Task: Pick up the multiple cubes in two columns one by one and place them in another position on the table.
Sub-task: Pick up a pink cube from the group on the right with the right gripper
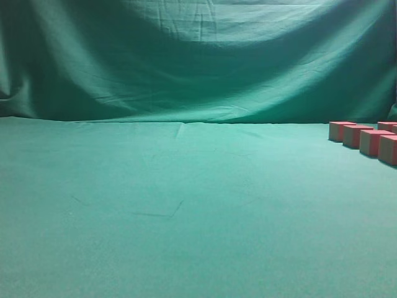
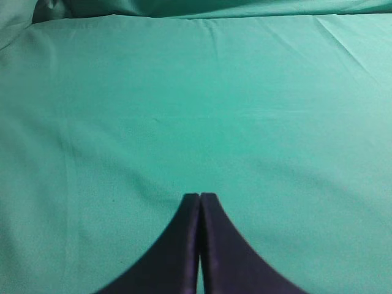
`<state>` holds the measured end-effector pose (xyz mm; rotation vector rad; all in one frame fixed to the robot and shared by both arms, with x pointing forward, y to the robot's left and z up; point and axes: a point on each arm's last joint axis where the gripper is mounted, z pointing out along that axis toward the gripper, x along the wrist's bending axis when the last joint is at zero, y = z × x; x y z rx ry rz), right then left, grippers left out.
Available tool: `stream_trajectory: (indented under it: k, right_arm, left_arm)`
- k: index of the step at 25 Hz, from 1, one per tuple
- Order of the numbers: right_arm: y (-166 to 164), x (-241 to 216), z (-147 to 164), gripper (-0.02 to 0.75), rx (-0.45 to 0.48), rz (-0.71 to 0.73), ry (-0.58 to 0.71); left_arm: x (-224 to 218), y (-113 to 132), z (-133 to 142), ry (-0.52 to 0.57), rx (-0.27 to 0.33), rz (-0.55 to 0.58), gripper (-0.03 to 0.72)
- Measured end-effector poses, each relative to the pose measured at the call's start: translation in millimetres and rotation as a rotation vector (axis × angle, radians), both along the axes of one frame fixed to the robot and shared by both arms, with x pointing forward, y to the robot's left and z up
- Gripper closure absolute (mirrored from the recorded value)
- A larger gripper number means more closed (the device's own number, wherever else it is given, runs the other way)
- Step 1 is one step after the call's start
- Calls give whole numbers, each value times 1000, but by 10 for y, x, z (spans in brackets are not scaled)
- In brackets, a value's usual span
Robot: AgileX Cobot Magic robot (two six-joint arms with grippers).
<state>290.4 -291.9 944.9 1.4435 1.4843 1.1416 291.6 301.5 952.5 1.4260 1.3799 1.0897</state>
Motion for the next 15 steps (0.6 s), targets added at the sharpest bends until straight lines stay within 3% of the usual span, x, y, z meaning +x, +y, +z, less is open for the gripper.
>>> stream_trajectory:
  k: [15]
  right_arm:
    - [0, 0, 0, 738, 0, 0, 0]
  left_arm:
    - [0, 0, 0, 0, 0, 0, 688]
